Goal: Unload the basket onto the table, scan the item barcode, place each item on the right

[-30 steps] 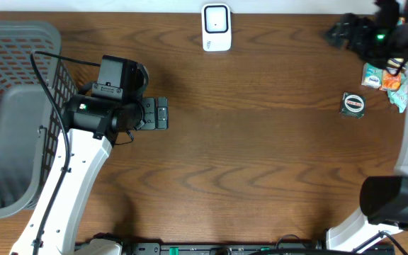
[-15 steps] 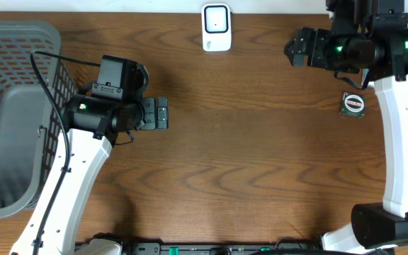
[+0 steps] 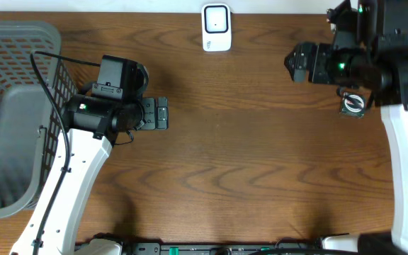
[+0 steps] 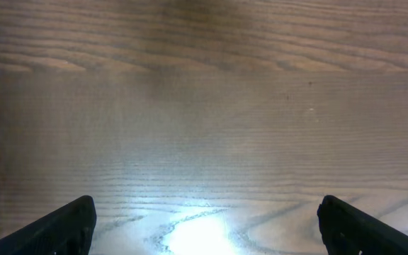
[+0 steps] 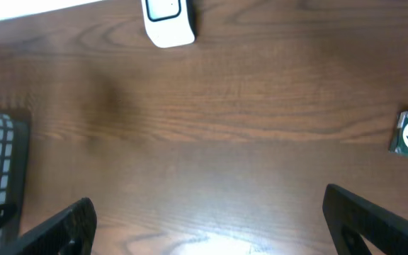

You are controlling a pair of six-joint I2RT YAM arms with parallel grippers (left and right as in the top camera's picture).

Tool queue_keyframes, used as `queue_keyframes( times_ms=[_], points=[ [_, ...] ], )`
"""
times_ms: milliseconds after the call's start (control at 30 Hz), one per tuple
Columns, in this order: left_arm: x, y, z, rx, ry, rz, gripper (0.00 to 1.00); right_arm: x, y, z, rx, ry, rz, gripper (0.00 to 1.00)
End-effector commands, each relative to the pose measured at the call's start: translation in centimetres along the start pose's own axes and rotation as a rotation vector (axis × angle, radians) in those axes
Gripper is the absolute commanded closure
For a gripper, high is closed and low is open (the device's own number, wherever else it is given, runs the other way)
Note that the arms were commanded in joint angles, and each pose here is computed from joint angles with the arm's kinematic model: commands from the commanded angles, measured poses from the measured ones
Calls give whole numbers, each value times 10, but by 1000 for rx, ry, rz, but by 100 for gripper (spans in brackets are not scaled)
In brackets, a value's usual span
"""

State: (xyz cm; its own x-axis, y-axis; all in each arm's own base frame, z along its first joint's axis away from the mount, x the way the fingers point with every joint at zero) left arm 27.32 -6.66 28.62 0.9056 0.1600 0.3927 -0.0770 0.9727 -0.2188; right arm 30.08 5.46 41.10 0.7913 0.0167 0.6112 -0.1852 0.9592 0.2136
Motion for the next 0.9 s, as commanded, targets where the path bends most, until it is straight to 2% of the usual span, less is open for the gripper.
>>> queue_keyframes(
  times_ms=[0, 200, 400, 867],
  points=[
    [2, 0, 5, -1, -19, -6, 3, -16, 2, 12, -6, -42, 20, 3],
    [2, 0, 5, -1, -19, -6, 2, -48, -1, 12, 1, -127, 36, 1],
    [2, 0, 5, -1, -19, -6, 2, -71, -6, -3, 0, -110, 33, 1],
    [2, 0, 5, -1, -19, -6, 2, -74, -8, -13, 1, -102, 31, 1]
  ],
)
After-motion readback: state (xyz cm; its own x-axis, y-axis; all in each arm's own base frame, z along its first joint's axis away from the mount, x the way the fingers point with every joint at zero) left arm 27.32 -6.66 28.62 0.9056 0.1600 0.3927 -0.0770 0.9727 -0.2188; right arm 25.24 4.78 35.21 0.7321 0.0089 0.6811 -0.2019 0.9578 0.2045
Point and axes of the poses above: each gripper's point midway between its finger pads, its own z axis back along the fingers, its own y axis along the line the jaws close on, x = y × z, the point moved 10 cm from there along z, back along the fingers, and after that the axes turned 8 degrees about z, right-handed, at the moved point
